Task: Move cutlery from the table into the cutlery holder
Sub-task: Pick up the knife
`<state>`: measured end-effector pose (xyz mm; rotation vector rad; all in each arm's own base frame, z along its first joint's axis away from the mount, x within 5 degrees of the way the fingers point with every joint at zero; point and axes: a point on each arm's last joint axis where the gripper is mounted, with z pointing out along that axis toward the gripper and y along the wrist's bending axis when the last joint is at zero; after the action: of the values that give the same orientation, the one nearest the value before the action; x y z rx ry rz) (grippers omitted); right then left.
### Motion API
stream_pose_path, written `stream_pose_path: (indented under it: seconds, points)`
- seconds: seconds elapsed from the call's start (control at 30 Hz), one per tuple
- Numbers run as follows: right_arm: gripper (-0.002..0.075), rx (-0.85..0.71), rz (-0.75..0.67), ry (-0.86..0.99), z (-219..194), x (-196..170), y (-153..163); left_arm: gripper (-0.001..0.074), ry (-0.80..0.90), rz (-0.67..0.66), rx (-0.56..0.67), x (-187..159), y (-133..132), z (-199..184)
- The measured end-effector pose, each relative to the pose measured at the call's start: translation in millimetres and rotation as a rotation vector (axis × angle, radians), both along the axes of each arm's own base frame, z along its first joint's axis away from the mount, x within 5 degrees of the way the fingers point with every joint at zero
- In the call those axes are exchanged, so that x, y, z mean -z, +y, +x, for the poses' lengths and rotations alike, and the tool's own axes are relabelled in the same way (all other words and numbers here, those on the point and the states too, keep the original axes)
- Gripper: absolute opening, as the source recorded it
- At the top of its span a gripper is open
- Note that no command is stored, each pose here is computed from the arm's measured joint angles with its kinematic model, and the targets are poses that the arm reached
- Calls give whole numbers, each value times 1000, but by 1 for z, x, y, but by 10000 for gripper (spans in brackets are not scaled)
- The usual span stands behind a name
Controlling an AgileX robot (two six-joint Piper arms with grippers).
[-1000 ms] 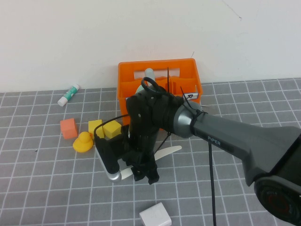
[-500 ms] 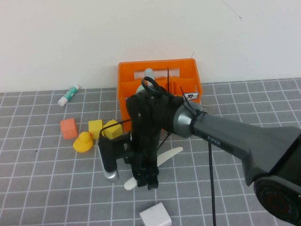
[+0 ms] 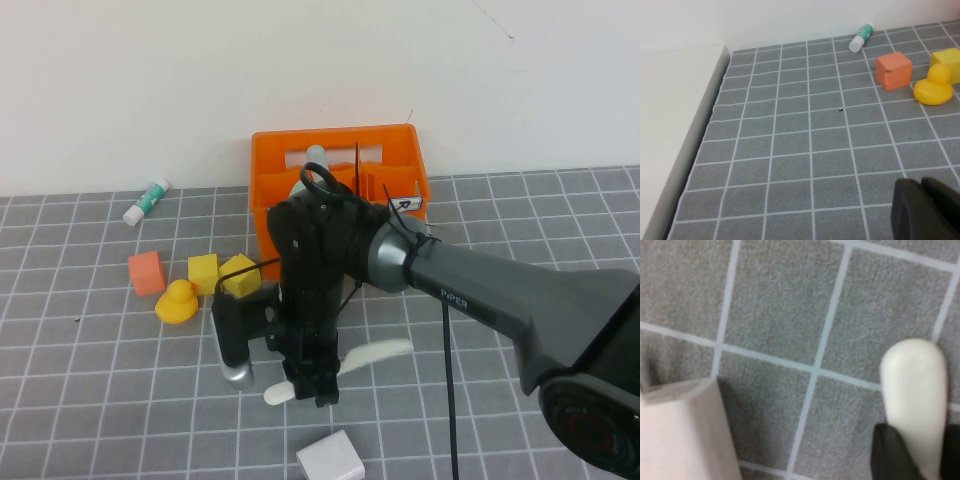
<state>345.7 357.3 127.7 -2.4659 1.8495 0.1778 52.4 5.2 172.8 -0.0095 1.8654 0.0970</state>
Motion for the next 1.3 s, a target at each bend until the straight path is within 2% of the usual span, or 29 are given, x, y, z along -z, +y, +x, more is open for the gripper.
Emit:
stream_pose_path:
  seconds: [0.07,0.33,0.43,0.5,0.73,0.9,1.0,1.13,1.3]
  points:
    - [181,11,-5,10,-1,0,0,-1,0,0,0,0,0,0]
    - [178,170,-10,44,-2,-2,0,-1,0,0,0,0,0,0]
    - [66,278,33,68,-6,-20,2,-1,0,0,0,0,0,0]
    - [37,341,82,92,-10,-38,3,-1,0,0,0,0,0,0]
    - [13,398,171,91,-29,-101,-10,-1,0,0,0,0,0,0]
    - [13,351,108,30,-33,-104,-23,-1,0,0,0,0,0,0]
    - [41,331,43,4,-31,-91,-28,-1,0,0,0,0,0,0]
    - [143,326,-33,19,-28,-63,-29,-1,0,0,0,0,0,0]
    - [230,317,-49,7,-21,-38,-25,-1,0,0,0,0,0,0]
